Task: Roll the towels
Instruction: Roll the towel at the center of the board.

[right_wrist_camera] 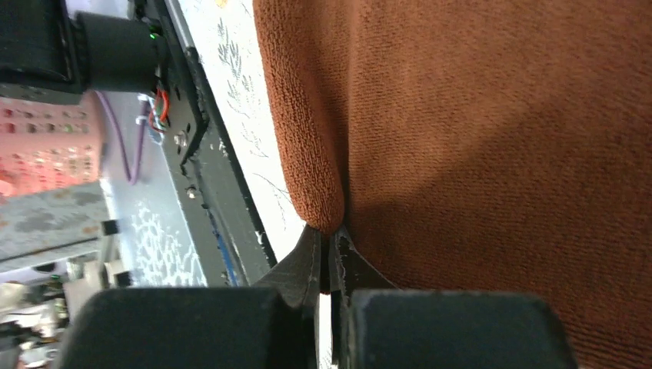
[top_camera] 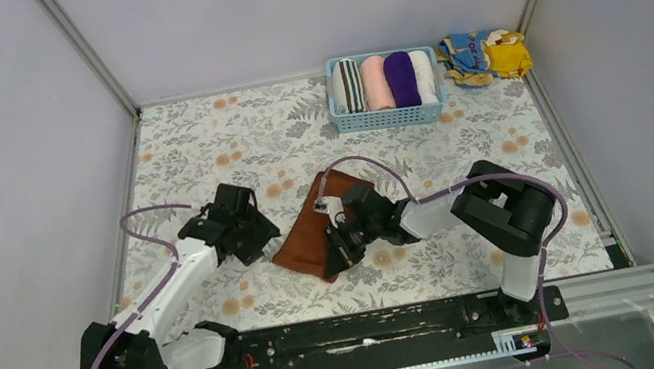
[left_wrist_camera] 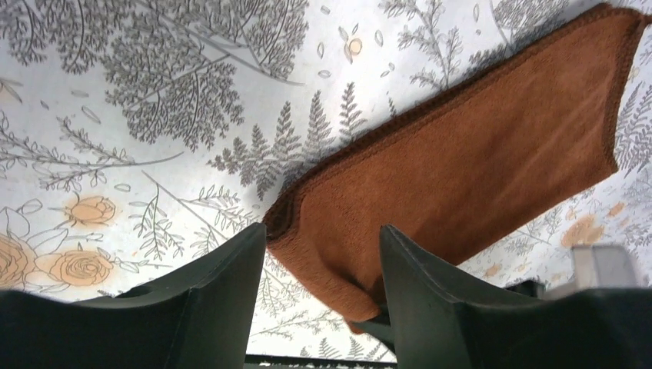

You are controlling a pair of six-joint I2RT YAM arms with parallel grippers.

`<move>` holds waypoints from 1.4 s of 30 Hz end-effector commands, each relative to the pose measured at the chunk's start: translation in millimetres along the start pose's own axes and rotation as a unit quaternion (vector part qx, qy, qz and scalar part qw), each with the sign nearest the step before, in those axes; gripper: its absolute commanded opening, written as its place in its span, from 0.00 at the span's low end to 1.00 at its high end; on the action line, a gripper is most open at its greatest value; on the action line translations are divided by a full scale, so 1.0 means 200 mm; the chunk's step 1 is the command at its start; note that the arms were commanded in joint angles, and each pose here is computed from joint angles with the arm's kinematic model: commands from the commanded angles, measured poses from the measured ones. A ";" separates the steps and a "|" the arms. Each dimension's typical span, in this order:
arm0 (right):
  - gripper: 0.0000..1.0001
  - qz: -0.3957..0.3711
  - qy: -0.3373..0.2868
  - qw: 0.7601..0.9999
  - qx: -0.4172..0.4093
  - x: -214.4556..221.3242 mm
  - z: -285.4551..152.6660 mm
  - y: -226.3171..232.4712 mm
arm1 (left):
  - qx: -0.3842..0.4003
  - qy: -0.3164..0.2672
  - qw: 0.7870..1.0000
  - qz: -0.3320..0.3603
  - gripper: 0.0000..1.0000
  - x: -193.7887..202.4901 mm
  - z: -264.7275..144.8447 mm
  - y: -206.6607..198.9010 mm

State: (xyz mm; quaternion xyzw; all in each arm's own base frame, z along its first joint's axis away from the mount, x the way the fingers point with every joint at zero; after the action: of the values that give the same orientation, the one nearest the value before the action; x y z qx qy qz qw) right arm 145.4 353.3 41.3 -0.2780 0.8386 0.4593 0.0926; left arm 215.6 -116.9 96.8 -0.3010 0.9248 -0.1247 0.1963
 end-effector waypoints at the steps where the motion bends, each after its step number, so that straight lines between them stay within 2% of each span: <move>1: 0.01 0.068 -0.032 0.994 -0.085 -0.09 -0.04 0.06 | 0.001 0.024 1.000 -0.017 0.57 0.08 -0.03 0.07; 11: 0.04 0.161 -0.026 0.981 -0.104 -0.06 -0.04 -0.06 | 0.008 0.042 0.999 -0.020 0.58 0.14 -0.06 0.14; 15: 0.05 0.175 -0.021 0.979 -0.101 -0.04 -0.03 -0.09 | 0.000 0.053 0.998 -0.024 0.54 0.18 -0.05 0.19; 21: 0.07 0.180 -0.019 0.978 -0.100 -0.04 -0.02 -0.10 | 0.002 0.082 0.996 -0.021 0.45 0.24 -0.02 0.21; 31: 0.08 0.179 -0.018 0.979 -0.095 -0.04 -0.02 -0.10 | 0.045 0.104 0.993 -0.017 0.48 0.25 0.05 0.12; 36: 0.09 0.179 -0.017 0.979 -0.098 -0.04 -0.03 -0.10 | 0.066 0.085 0.994 -0.025 0.50 0.20 0.05 0.05; 42: 0.11 0.174 -0.014 0.981 -0.089 -0.04 -0.03 -0.10 | 0.075 0.092 0.993 -0.027 0.50 0.20 0.08 0.01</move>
State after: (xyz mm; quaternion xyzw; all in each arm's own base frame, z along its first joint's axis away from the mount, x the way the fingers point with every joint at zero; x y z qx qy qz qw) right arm 159.6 343.8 31.6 -0.1195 0.8296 0.5454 -0.0090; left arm 174.2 -131.1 62.3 -0.2969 0.9286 -0.1935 0.1103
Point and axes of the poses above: each gripper's point midway between its finger pads, its own z axis out along the fingers, its own y axis along the line the jaws close on, x = y × z, the point moved 3 cm from there along -z, back along the fingers, and after that the axes turned 3 degrees about z, right-handed, at the moved point
